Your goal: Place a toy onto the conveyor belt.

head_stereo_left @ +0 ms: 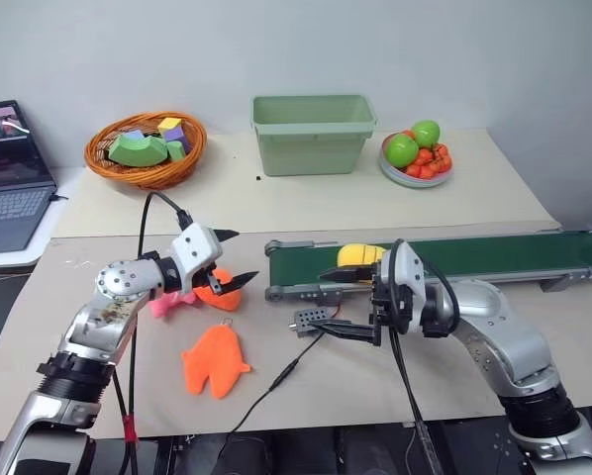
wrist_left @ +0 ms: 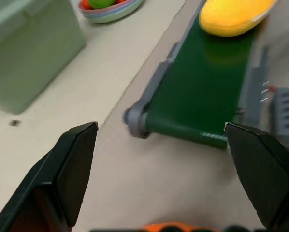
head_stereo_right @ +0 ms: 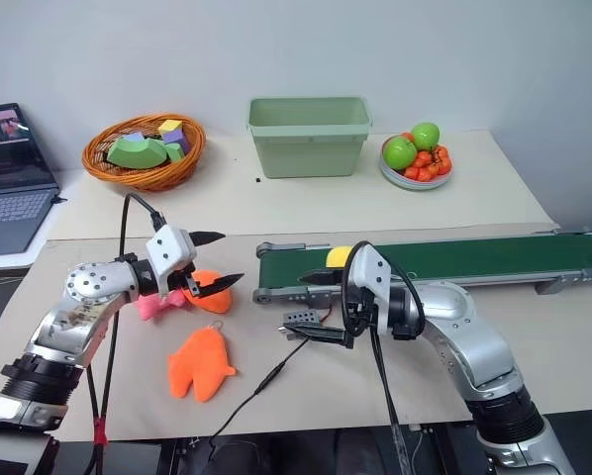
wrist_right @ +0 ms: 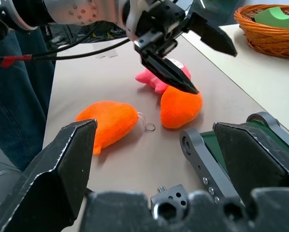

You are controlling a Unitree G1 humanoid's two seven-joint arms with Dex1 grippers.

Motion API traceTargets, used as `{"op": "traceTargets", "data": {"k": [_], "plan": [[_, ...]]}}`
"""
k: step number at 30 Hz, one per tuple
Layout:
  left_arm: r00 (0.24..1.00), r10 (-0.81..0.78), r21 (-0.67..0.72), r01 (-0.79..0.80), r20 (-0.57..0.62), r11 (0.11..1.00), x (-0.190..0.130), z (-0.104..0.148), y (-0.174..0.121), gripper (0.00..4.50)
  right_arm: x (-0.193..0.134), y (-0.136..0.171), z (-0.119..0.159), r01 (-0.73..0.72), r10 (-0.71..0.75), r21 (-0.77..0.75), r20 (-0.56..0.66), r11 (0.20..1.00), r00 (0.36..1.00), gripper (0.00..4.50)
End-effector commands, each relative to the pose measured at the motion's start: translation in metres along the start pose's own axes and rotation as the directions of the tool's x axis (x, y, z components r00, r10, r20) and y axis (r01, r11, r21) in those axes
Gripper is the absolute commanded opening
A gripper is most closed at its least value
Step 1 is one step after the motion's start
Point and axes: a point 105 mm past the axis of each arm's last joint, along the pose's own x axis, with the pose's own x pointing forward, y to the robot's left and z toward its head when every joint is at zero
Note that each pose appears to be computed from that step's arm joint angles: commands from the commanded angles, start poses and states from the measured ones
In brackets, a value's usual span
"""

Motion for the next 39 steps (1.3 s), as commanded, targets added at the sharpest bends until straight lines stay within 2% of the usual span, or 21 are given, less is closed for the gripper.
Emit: {"op": "traceTargets", "data": {"k": [1,4,8,18,31,39], "plan": [[0.984,-0.132,-0.104,0.145,0.121,0.984,-0.007,0.024,-0.017,4.45,-0.005,-0.005,0.012,0.025,-0.023,-0.046,0.031,0.999,0.999,4.50],[0.972,-0.181,-0.160,0.205,0.151,0.966,-0.009,0.028,-0.022,4.45,-0.006,-0.005,0.011,0.026,-0.025,-0.044,0.028,0.999,0.999,4.50],[0.976,-0.190,-0.134,0.204,0.111,0.970,-0.011,0.021,-0.021,4.45,-0.007,-0.005,0.010,0.027,-0.026,-0.041,0.024,0.999,0.999,4.50],[0.979,-0.181,-0.133,0.193,0.096,0.972,-0.010,0.013,-0.018,4.45,-0.009,-0.007,0.009,0.036,-0.035,-0.042,0.007,0.998,0.999,4.50],[0.983,-0.156,-0.124,0.167,0.096,0.978,-0.006,0.013,-0.016,4.45,-0.015,-0.012,0.004,0.052,-0.053,-0.049,-0.023,0.997,0.998,4.50],[0.984,-0.146,-0.116,0.158,0.104,0.981,-0.006,0.015,-0.016,4.45,-0.016,-0.026,0.002,0.097,-0.100,-0.064,-0.033,0.993,0.994,4.50]]}}
